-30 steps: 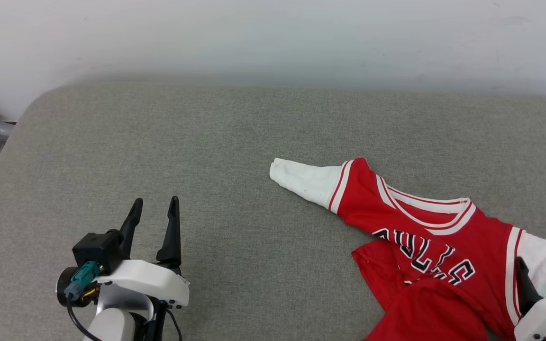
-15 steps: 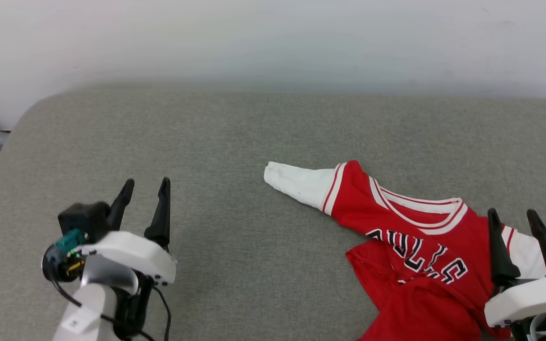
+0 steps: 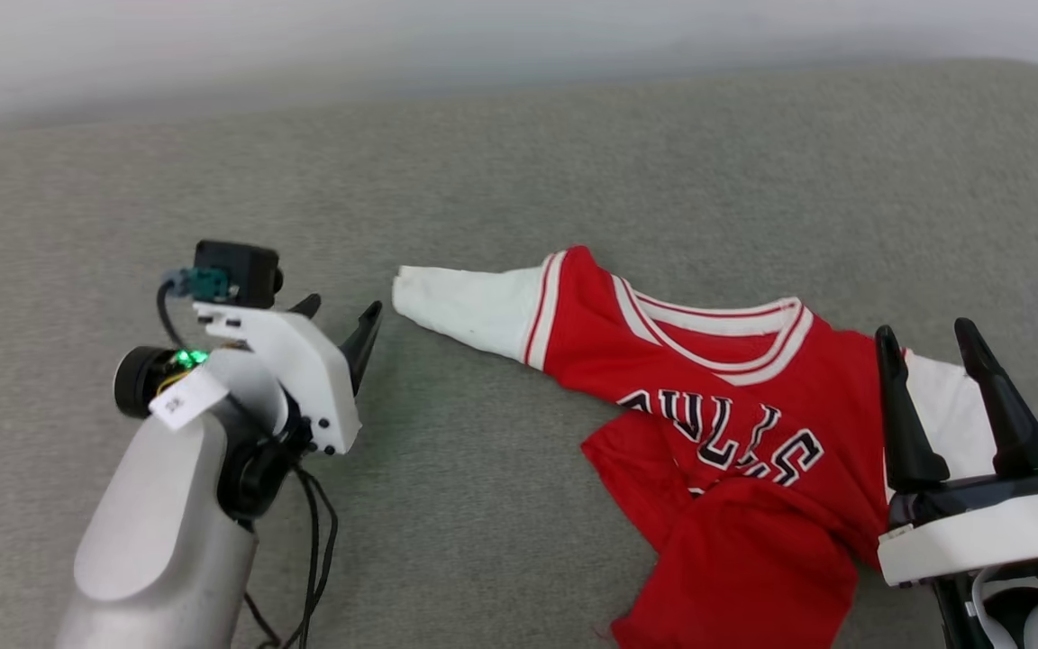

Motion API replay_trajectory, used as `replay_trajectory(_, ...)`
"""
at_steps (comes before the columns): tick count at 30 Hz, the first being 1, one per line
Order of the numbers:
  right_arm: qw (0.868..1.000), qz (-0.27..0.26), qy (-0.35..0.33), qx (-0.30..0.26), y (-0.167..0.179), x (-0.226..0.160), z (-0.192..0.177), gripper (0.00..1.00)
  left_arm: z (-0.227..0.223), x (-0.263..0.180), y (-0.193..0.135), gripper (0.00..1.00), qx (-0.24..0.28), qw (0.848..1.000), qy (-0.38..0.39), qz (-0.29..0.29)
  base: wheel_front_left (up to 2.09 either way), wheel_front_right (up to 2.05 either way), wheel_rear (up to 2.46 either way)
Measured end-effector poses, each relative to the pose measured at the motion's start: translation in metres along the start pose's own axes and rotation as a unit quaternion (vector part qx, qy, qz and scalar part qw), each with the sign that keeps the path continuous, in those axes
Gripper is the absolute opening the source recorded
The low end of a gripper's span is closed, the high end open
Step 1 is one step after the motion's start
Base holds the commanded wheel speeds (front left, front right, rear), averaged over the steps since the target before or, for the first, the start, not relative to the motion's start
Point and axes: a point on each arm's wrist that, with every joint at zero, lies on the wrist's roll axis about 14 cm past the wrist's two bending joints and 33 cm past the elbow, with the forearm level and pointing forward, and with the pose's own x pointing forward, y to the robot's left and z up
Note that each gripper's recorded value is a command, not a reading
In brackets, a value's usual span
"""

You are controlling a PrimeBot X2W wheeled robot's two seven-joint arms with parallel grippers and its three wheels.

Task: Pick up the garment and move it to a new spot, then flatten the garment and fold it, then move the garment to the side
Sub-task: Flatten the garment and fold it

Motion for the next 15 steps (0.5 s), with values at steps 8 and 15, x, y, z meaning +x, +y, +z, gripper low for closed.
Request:
replay_trajectory(8,0.999,-0.033,0.032,0.015,-0.021,0.002,-0.028,1.0,-0.023,0.056,-0.016,1.0,0.016,0.993,0.108,-0.035,0.0,0.0,0.0)
replay_trajectory(15,0.996,-0.056,0.055,0.029,-0.035,0.002,-0.05,1.0,-0.06,0.087,-0.017,1.0,0.044,0.975,0.216,-0.041,0.0,0.0,0.0)
